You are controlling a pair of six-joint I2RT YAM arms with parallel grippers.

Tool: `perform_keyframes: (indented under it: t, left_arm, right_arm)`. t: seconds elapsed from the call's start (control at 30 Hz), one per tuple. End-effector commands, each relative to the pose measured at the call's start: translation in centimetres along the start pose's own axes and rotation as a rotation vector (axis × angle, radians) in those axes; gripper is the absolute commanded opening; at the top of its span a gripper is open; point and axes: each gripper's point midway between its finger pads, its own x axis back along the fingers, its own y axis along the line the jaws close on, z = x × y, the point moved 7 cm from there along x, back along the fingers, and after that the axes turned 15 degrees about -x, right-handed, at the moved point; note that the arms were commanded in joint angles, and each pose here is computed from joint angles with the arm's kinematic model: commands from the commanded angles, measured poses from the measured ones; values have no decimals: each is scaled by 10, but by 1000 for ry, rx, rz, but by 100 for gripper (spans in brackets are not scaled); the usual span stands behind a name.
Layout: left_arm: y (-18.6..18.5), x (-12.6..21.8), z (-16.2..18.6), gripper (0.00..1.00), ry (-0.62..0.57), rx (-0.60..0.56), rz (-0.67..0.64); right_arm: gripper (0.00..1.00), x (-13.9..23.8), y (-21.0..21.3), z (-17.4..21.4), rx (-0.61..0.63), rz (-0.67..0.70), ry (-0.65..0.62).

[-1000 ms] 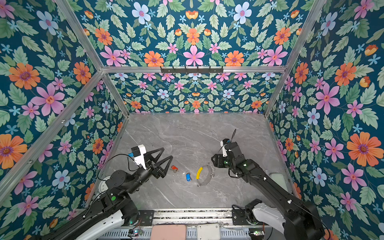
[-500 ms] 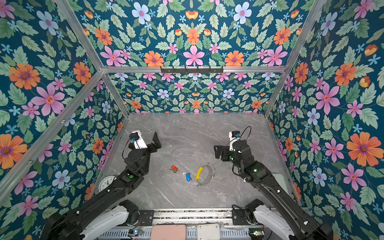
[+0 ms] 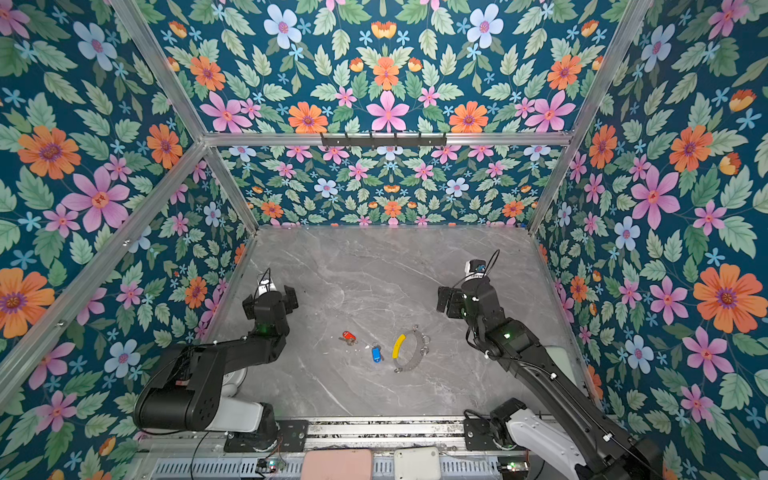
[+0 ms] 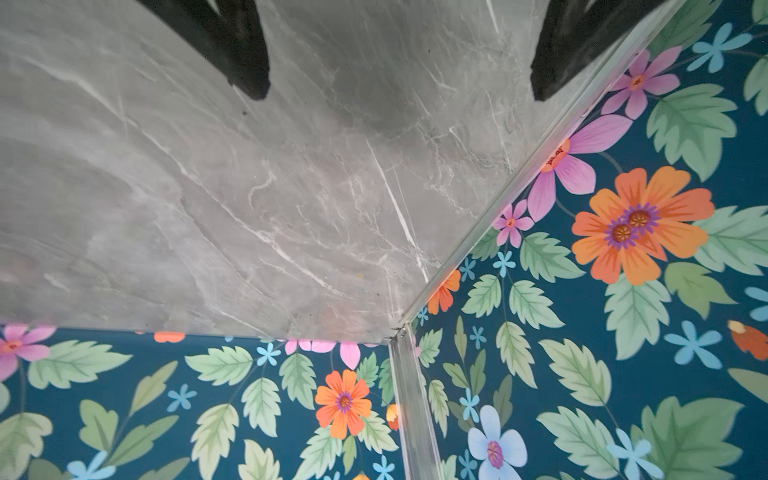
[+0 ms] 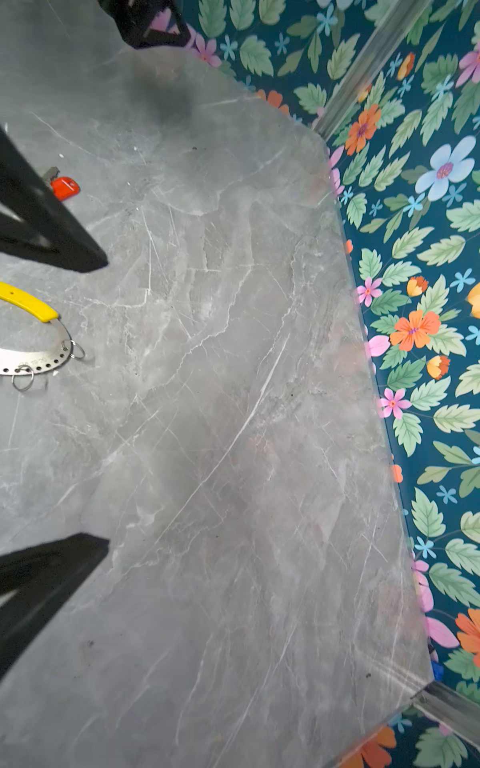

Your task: Remove the keys from the keyring

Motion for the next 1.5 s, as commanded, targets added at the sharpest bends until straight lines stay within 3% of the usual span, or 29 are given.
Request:
perform_keyframes:
  t: [0.0,0.37,0.7,1.0,1.2,1.47]
  left_arm:
    - [-4,1,-19,100,-170,48,59]
    - [-6,-6,1,100,-208,79,149]
    - [-2,-6,4,100,-192,92,116]
    - [-2,-6,4,100,-194,92,116]
    - [-2,-6,4,100,-194,91,117]
    - [-2,-6,4,100,-195,92,117]
  right_arm:
    - [99,2,-6,-10,-27,64,-84]
    - [99,8,-16,-32,157,72,-375]
    - [99,-29,-90,-31,91,155,-462]
    - [99,-82,-142,2,93,246,-358]
    - [99,-107,-149,13,115,232,-336]
    - [99,-111,-160,17,83,200,-330]
